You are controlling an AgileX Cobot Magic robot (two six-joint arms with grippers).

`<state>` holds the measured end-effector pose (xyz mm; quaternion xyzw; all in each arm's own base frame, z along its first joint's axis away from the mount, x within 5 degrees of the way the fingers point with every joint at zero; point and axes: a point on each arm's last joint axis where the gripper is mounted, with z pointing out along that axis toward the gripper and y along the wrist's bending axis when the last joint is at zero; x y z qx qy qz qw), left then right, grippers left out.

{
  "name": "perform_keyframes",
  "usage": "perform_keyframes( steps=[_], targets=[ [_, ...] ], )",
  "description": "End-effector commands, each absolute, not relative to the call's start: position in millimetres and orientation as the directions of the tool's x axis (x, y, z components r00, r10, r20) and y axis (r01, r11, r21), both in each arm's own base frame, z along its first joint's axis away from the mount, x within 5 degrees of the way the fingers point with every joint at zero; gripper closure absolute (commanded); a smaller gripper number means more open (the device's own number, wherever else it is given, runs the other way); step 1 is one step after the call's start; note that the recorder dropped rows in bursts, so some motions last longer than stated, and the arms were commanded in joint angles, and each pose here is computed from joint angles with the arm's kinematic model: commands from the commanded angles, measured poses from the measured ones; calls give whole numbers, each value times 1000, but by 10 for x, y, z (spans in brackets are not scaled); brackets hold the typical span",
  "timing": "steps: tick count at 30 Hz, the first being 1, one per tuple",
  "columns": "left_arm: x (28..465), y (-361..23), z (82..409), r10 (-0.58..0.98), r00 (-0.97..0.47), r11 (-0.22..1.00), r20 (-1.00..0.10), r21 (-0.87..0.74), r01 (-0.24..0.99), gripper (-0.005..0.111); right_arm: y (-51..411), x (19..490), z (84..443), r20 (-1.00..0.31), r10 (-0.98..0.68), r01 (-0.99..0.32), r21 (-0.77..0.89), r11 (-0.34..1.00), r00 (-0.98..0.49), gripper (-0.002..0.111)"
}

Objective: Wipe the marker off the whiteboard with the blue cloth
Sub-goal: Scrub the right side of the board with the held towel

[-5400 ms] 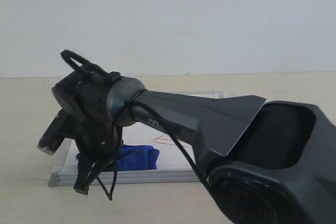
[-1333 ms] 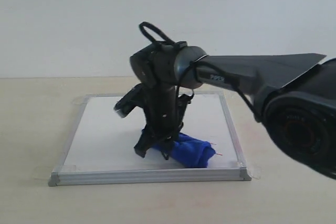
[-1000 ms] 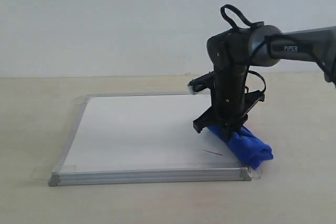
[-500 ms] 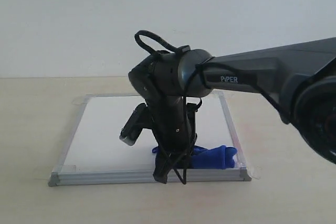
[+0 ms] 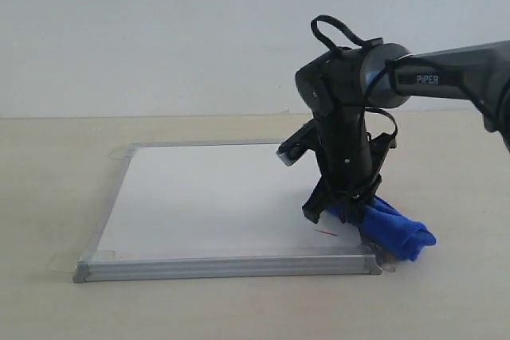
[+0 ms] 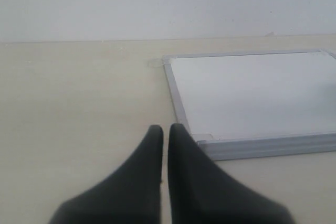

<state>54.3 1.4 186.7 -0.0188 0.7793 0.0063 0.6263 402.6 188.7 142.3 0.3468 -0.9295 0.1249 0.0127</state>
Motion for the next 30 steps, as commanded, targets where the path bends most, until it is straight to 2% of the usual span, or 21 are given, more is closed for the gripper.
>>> perform_keyframes(
  steps=[1, 2, 5, 8, 11, 14, 18, 24, 30],
  targets=[
    [543, 15, 1855, -34, -217, 999, -976, -26, -42, 103, 2265, 3805, 1439, 122, -764, -772, -176, 611, -633, 108],
    [543, 15, 1855, -34, -217, 999, -976, -26, -42, 103, 2442, 3694, 1439, 136, -838, -846, -165, 507, -529, 108],
    [543, 15, 1855, -34, -217, 999, -976, -26, -42, 103, 2681, 3525, 1439, 154, -916, -925, -149, 350, -372, 108],
    [543, 15, 1855, -34, -217, 999, -976, -26, -42, 103, 2806, 3426, 1439, 159, -940, -949, -143, 279, -301, 108],
    [543, 15, 1855, -34, -217, 999, -976, -26, -42, 103, 2762, 3464, 1442, 166, -933, -942, -160, 294, -320, 108],
    [543, 15, 1855, -34, -217, 999, -976, -26, -42, 103, 2612, 3580, 1443, 160, -902, -911, -172, 375, -402, 108],
    [543, 15, 1855, -34, -217, 999, -976, -26, -42, 103, 2276, 3711, 1350, 195, -860, -881, -152, 448, -471, 108],
    [543, 15, 1855, -34, -217, 999, -976, -26, -42, 103, 1666, 3670, 1010, 355, -815, -883, -72, 464, -457, 108],
    [543, 15, 1855, -34, -217, 999, -976, -26, -42, 103, 1630, 3669, 1032, 358, -811, -881, -79, 466, -462, 108]
  ],
)
